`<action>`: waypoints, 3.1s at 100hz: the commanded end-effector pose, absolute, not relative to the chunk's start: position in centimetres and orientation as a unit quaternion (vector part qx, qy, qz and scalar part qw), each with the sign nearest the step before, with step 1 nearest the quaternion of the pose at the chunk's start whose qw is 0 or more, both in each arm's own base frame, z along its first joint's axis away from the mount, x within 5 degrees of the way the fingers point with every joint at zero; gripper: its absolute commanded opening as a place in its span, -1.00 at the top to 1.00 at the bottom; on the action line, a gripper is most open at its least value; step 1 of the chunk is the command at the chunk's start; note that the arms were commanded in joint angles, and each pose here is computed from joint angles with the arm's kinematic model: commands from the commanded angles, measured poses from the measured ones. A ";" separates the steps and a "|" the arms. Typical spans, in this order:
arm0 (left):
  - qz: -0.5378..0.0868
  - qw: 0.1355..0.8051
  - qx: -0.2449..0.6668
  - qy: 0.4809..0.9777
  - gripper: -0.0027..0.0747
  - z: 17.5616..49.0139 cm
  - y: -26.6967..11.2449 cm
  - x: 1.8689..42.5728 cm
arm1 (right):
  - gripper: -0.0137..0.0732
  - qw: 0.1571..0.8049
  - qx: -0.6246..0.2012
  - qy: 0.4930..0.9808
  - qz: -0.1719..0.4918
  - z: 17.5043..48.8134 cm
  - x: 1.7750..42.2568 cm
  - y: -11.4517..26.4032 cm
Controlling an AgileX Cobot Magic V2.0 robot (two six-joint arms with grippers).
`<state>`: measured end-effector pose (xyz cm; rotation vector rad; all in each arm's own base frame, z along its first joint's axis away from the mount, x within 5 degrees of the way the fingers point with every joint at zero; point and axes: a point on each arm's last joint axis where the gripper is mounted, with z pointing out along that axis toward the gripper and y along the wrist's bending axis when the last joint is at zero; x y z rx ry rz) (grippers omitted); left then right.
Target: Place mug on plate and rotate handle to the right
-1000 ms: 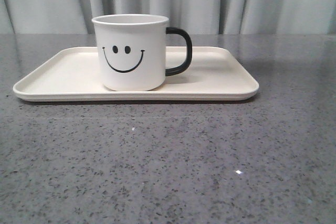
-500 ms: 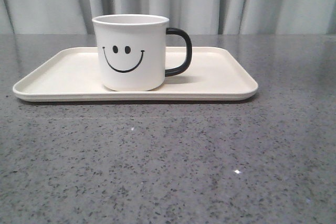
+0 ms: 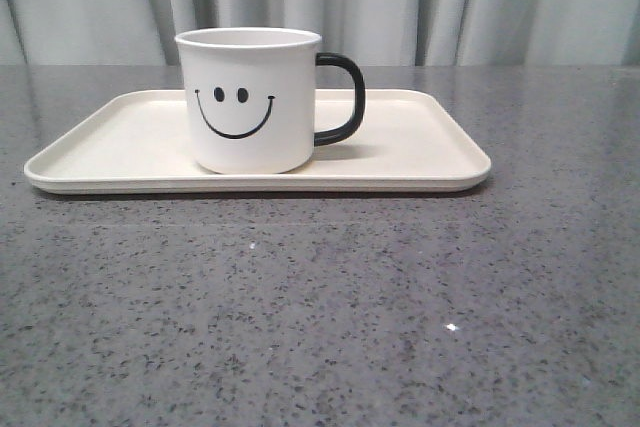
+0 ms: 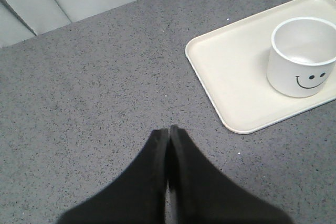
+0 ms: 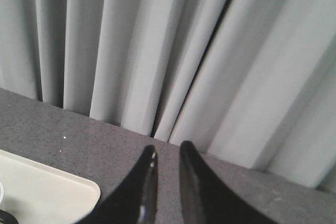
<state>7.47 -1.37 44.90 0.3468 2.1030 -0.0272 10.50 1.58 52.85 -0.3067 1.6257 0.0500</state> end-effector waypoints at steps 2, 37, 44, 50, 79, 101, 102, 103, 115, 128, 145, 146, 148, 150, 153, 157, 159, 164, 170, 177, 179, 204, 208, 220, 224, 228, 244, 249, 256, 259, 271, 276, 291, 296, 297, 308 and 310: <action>-0.020 0.523 0.141 0.840 0.98 46.0 -1.5 7.7 | 0.74 0.718 -0.085 0.691 -0.004 51.5 9.1 1.0; -0.029 0.549 0.142 0.823 0.98 46.5 -1.7 7.9 | 0.94 0.686 -0.037 0.726 -0.037 44.5 7.2 0.4; -0.031 0.557 0.143 0.817 0.98 46.7 -1.8 7.9 | 0.94 0.681 -0.039 0.731 -0.035 44.4 7.2 0.5; -0.033 0.564 0.143 0.812 0.98 46.8 -1.8 8.0 | 0.94 0.678 -0.040 0.733 -0.034 44.3 7.2 0.5; -0.036 0.569 0.144 0.809 0.98 46.9 -1.9 8.0 | 0.94 0.678 -0.040 0.733 -0.034 44.3 7.2 0.5; -0.036 0.569 0.144 0.809 0.98 46.9 -1.9 8.0 | 0.94 0.678 -0.040 0.733 -0.034 44.3 7.2 0.5; -0.036 0.569 0.144 0.809 0.98 46.9 -1.9 8.0 | 0.94 0.678 -0.040 0.733 -0.034 44.3 7.2 0.5; -0.036 0.569 0.144 0.809 0.98 46.9 -1.9 8.0 | 0.94 0.678 -0.040 0.733 -0.034 44.3 7.2 0.5; -0.036 0.569 0.144 0.809 0.98 46.9 -1.9 8.0 | 0.94 0.678 -0.040 0.733 -0.034 44.3 7.2 0.5; -0.036 0.569 0.144 0.809 0.98 46.9 -1.9 8.0 | 0.94 0.678 -0.040 0.733 -0.034 44.3 7.2 0.5; -0.036 0.575 0.147 0.804 0.98 47.0 -1.9 8.0 | 0.94 0.678 -0.040 0.733 -0.034 44.3 7.2 0.5; -0.036 0.576 0.146 0.803 0.98 47.0 -1.9 8.1 | 0.94 0.678 -0.040 0.733 -0.034 44.3 7.2 0.5; -0.036 0.582 0.145 0.800 0.98 47.1 -1.9 8.1 | 0.94 0.678 -0.040 0.733 -0.034 44.3 7.2 0.5; -0.038 0.586 0.142 0.797 0.98 47.2 -1.9 8.1 | 0.94 0.678 -0.040 0.733 -0.034 44.3 7.2 0.5; -0.042 0.597 0.136 0.790 0.98 47.3 -1.9 8.1 | 0.94 0.678 -0.040 0.733 -0.034 44.3 7.2 0.5; -0.047 0.615 0.131 0.777 0.98 47.3 -1.9 8.2 | 0.94 0.678 -0.040 0.733 -0.034 44.3 7.2 0.5; -0.051 0.628 0.127 0.766 0.98 47.3 -1.9 8.2 | 0.94 0.678 -0.040 0.733 -0.034 44.3 7.2 0.5; -0.062 0.664 0.117 0.736 0.98 47.1 -2.0 8.2 | 0.94 0.678 -0.040 0.734 -0.033 44.3 7.2 0.5; -0.074 0.709 0.102 0.694 0.98 46.5 -1.9 7.9 | 0.94 0.678 -0.040 0.734 -0.033 44.3 7.2 0.5; -0.082 0.747 0.089 0.654 0.98 45.0 -1.8 7.5 | 0.94 0.677 -0.040 0.734 -0.033 44.3 7.3 0.5; -0.085 0.756 0.085 0.643 0.98 44.5 -1.7 7.3 | 0.94 0.677 -0.040 0.734 -0.033 44.3 7.3 0.5; -0.095 0.800 0.069 0.588 0.98 35.8 -1.3 5.6 | 0.94 0.677 -0.040 0.734 -0.033 44.3 7.3 0.5; -0.096 0.804 0.064 0.583 0.98 34.6 -1.3 5.3 | 0.94 0.677 -0.040 0.734 -0.033 44.3 7.3 0.5; -0.088 0.808 0.051 0.580 0.98 30.7 -1.0 4.7 | 0.94 0.677 -0.040 0.734 -0.033 44.3 7.3 0.5; -0.080 0.811 0.046 0.577 0.98 29.8 -0.8 4.4 | 0.94 0.677 -0.040 0.734 -0.033 44.3 7.3 0.5; -0.074 0.812 0.038 0.578 0.98 28.7 -0.7 4.3 | 0.94 0.677 -0.040 0.734 -0.033 44.3 7.3 0.5; -0.050 0.815 0.013 0.577 0.98 26.2 -0.4 4.1 | 0.94 0.677 -0.040 0.734 -0.033 44.3 7.3 0.5; -0.043 0.811 0.009 0.583 0.98 25.7 -0.3 4.3 | 0.94 0.676 -0.040 0.735 -0.033 44.3 7.3 0.5; -0.036 0.807 0.004 0.589 0.98 25.3 -0.3 4.4 | 0.94 0.676 -0.040 0.735 -0.033 44.2 7.3 0.5; -0.034 0.806 0.003 0.591 0.98 25.0 -0.3 4.5 | 0.94 0.676 -0.040 0.735 -0.033 44.2 7.3 0.5; -0.030 0.799 0.001 0.601 0.98 23.9 -0.2 4.8 | 0.94 0.676 -0.040 0.735 -0.033 44.2 7.3 0.5; -0.031 0.795 0.001 0.606 0.98 23.1 -0.3 5.0 | 0.94 0.676 -0.040 0.735 -0.033 44.2 7.3 0.5; -0.035 0.796 -0.001 0.605 0.98 22.6 -0.3 5.1 | 0.94 0.676 -0.040 0.735 -0.033 44.2 7.3 0.5; -0.035 0.796 -0.001 0.605 0.98 22.6 -0.3 5.1 | 0.94 0.676 -0.040 0.735 -0.033 44.2 7.3 0.5; -0.035 0.796 -0.001 0.605 0.98 22.6 -0.3 5.1 | 0.94 0.676 -0.040 0.735 -0.033 44.2 7.3 0.5; -0.034 0.795 -0.001 0.606 0.98 22.6 -0.3 5.1 | 0.94 0.676 -0.040 0.735 -0.033 44.2 7.3 0.5; -0.034 0.794 -0.001 0.607 0.98 22.6 -0.3 5.1 | 0.94 0.676 -0.040 0.735 -0.033 44.2 7.3 0.5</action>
